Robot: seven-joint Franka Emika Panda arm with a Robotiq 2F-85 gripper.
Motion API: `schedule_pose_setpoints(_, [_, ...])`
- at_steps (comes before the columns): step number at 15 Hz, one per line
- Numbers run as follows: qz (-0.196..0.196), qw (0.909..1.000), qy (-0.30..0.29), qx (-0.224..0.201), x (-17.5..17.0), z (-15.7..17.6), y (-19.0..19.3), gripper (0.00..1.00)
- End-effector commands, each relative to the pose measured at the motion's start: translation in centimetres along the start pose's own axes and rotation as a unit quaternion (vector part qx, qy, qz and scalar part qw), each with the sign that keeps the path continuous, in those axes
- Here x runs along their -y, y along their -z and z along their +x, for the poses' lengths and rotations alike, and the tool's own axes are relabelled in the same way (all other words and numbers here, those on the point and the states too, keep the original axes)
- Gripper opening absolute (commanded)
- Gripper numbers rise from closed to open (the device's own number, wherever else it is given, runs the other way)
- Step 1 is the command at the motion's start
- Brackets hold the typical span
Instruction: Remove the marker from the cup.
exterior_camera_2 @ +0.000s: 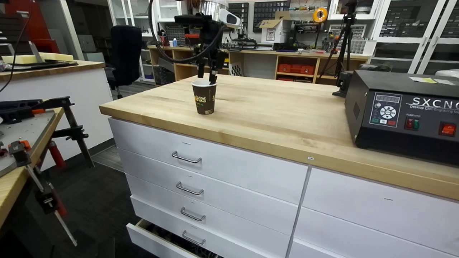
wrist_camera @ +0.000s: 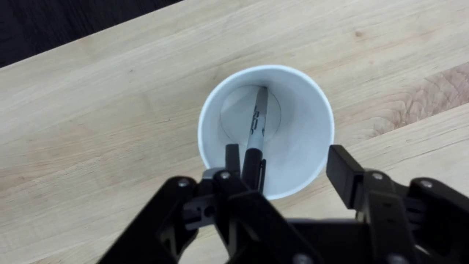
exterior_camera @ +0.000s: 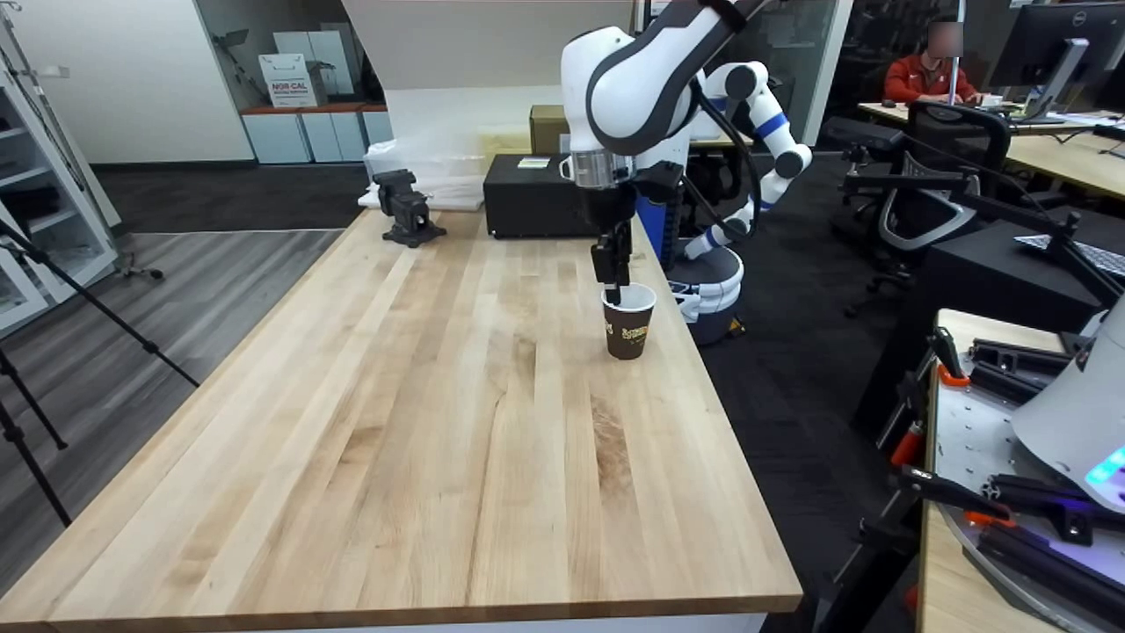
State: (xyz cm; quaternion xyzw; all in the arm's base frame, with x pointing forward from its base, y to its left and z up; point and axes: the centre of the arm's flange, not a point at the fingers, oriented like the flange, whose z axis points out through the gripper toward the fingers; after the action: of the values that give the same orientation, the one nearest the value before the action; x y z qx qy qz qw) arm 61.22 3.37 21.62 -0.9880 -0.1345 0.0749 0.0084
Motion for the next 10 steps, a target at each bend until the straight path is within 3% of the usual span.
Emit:
schedule_pose_setpoints(1, [-0.012,0.9997,-0.001,-0.020,-0.7,1.2,1.0,0.94])
schedule_pose_setpoints(3, [-0.015,0.9995,-0.004,-0.027,-1.1,1.6,1.5,0.97])
schedule_pose_setpoints(4, [-0.015,0.9994,-0.004,-0.030,-1.4,1.7,1.7,0.69])
schedule_pose_setpoints(6, [-0.016,0.9994,-0.006,-0.032,-1.7,1.8,1.7,0.65])
schedule_pose_setpoints(10, [-0.015,0.9994,-0.012,-0.031,-2.5,1.7,1.6,0.38])
